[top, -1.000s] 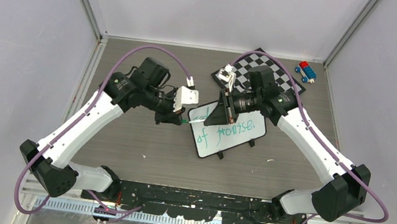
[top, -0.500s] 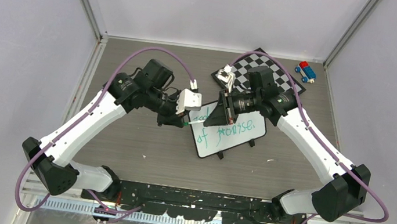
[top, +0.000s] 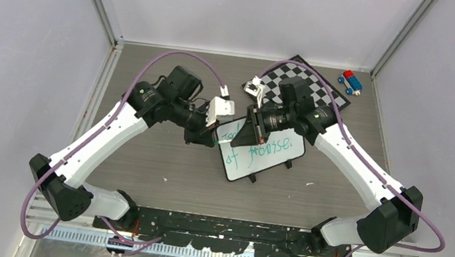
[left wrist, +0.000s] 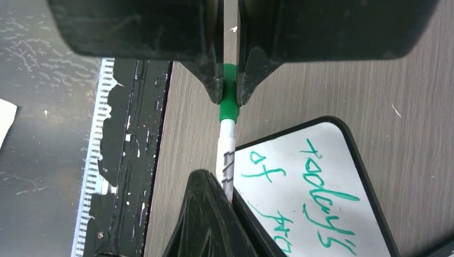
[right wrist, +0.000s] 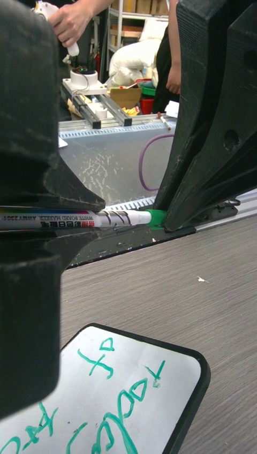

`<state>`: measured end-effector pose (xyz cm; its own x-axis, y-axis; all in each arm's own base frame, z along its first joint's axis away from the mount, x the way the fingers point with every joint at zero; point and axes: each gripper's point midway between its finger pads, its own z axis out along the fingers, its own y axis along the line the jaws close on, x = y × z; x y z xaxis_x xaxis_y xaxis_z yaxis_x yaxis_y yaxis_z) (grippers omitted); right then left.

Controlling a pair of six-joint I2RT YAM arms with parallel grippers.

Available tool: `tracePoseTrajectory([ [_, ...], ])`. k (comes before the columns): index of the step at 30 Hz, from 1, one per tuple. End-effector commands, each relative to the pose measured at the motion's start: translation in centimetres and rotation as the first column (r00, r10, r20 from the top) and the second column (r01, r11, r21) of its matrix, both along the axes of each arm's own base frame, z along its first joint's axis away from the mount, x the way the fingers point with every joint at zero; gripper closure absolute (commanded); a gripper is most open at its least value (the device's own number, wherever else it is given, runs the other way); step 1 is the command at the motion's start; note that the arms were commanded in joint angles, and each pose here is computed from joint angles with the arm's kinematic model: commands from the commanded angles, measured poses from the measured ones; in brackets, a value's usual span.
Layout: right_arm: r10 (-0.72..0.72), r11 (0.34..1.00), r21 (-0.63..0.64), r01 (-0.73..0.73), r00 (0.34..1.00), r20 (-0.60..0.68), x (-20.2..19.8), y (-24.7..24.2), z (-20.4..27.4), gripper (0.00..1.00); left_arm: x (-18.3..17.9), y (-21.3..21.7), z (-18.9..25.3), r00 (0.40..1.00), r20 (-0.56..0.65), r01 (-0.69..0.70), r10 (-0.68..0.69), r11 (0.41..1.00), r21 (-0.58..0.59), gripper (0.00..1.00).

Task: Write a sentence on the whiteboard
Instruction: Close the whiteboard marker at the center of the board.

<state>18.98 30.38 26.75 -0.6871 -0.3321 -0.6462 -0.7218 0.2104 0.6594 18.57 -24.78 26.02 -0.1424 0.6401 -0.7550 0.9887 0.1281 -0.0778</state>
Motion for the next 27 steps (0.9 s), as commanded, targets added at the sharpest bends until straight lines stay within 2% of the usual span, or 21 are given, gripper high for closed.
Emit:
tracePoseTrajectory([
  [1, -0.013, 1.000, 0.019, 0.012, 0.998, 0.064, 0.7, 0.7, 1.0, 1.00, 0.6, -1.9, 2.8, 1.000, 0.018, -0.008, 0.009, 0.996, -0.084, 1.00],
  [9, 0.001, 1.000, -0.014, -0.001, 1.000, -0.005, 0.5, 1.7, -1.1, 1.00, 1.0, -3.5, 3.9, 0.994, 0.112, 0.005, -0.002, 1.000, -0.023, 1.00],
  [17, -0.016, 1.000, 0.008, 0.016, 0.999, -0.050, 0.3, 2.4, -1.2, 1.00, 1.4, -6.1, 5.6, 0.990, 0.143, -0.003, 0.012, 0.998, -0.065, 1.00],
  [21, -0.022, 0.999, 0.032, 0.026, 0.992, -0.120, 0.1, 2.9, -1.2, 1.00, 1.5, -7.2, 6.6, 0.983, 0.182, 0.009, 0.005, 0.997, -0.078, 1.00],
  [27, -0.053, 0.999, -0.003, 0.054, 0.983, -0.178, 0.5, 3.1, -2.1, 1.00, 2.6, -7.9, 7.9, 0.966, 0.252, -0.028, 0.049, 0.996, -0.088, 1.00],
])
